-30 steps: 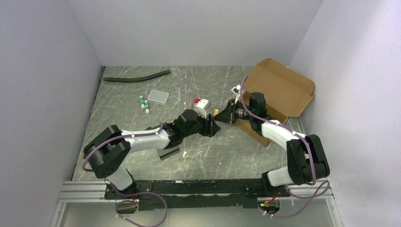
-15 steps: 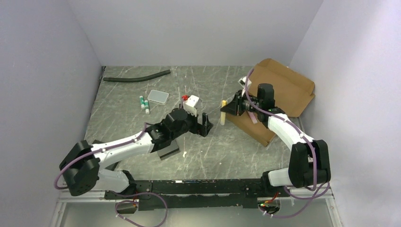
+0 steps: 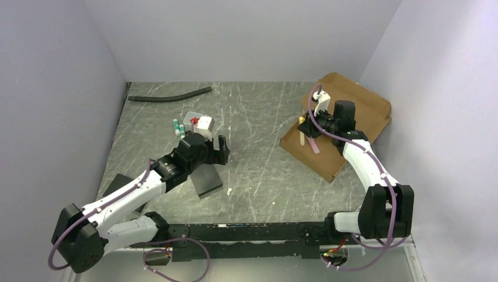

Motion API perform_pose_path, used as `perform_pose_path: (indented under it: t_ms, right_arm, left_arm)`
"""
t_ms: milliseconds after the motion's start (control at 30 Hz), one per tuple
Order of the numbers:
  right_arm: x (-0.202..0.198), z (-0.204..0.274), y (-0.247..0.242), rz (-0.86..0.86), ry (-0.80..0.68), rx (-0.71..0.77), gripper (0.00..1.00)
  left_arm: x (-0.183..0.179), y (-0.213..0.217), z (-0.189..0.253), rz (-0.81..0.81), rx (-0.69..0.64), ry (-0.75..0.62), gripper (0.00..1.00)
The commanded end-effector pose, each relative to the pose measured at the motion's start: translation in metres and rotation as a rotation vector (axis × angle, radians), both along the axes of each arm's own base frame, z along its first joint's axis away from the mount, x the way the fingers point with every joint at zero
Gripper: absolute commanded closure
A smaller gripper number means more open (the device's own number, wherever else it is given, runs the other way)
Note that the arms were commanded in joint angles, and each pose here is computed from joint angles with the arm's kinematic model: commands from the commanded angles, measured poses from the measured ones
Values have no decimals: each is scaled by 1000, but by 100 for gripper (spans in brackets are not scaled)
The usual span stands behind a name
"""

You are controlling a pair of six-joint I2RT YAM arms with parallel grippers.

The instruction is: Fold the paper box

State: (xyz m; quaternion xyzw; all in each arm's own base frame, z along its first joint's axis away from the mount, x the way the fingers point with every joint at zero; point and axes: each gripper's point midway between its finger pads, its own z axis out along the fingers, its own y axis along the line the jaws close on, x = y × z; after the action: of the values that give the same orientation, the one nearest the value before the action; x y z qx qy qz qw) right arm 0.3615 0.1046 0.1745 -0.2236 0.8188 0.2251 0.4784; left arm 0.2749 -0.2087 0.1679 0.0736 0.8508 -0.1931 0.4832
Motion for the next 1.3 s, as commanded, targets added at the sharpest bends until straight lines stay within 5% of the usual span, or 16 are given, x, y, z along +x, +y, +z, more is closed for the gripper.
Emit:
perform_pose_path:
  t_ms: [0, 800, 1267]
  right_arm:
    - [24, 5, -32, -111, -52, -154, 97]
    - [36, -41, -53, -165, 106, -273, 54]
    - [34, -40, -50, -149, 112, -265, 52]
  left_arm:
    - [-3, 24, 0, 86, -9, 14, 0]
    - [15, 85, -21, 294, -33, 112, 1]
    - [57, 123, -39, 446, -36, 201, 2]
